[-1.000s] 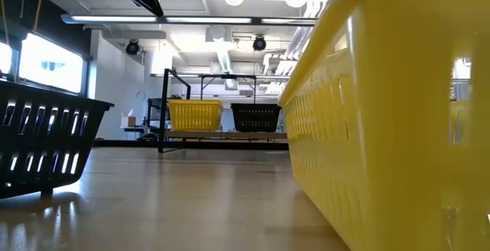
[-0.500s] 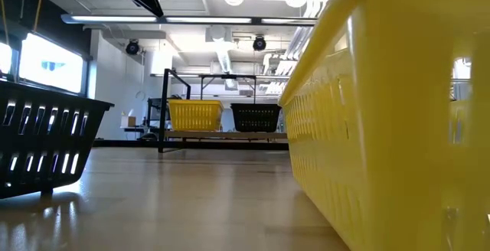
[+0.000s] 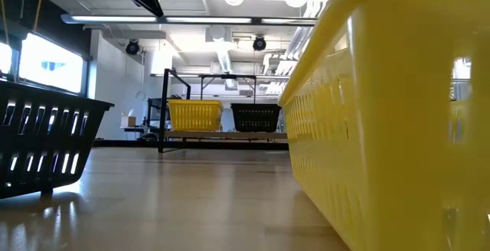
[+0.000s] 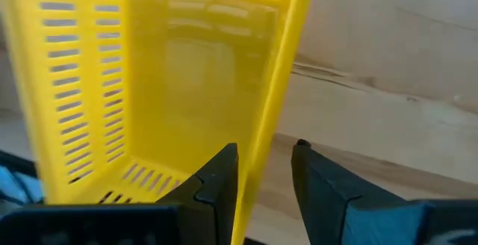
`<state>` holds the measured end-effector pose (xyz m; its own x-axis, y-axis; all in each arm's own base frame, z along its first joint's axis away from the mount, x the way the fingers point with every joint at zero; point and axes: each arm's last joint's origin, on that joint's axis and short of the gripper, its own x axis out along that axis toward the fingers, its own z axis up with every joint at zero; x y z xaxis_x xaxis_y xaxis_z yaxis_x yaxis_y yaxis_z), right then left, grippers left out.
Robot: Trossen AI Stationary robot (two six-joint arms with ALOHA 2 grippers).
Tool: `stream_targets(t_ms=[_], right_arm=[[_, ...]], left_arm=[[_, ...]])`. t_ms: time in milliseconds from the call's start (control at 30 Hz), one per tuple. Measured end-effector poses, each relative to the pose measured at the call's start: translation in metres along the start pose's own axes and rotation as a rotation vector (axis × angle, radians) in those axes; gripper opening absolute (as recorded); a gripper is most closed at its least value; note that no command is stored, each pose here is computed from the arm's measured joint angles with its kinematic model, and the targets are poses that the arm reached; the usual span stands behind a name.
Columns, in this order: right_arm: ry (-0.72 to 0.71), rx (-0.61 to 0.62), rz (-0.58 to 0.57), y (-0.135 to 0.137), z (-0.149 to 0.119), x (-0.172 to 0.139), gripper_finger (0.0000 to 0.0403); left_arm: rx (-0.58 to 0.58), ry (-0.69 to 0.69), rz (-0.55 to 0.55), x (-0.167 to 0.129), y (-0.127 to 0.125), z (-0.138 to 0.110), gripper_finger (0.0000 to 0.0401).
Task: Stack baskets on shelf by color
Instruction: Stack the yellow bin on top of the yellow bin on the shelf
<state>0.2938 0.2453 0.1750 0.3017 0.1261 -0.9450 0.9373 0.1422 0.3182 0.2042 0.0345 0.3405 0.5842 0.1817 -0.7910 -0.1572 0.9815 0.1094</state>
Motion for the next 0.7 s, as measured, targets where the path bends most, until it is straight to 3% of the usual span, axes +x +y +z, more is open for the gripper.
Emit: stream_targets(t_ms=[133, 300, 700], right_arm=[[-0.005, -0.001, -0.014, -0.001, 0.0, 0.005, 0.0081], [-0.007, -0.022, -0.011, 0.001, 0.003, 0.006, 0.001], [-0.09, -0.11, 0.105, 0.023, 0.039, -0.022, 0.0002]], left_arm=[[0.003, 0.0, 0.0, 0.0, 0.0, 0.0, 0.0142], [0.019, 0.0, 0.0, 0.0, 0.0, 0.0, 0.0142], [0.019, 0.0, 0.001, 0.0, 0.0, 0.0, 0.0142]])
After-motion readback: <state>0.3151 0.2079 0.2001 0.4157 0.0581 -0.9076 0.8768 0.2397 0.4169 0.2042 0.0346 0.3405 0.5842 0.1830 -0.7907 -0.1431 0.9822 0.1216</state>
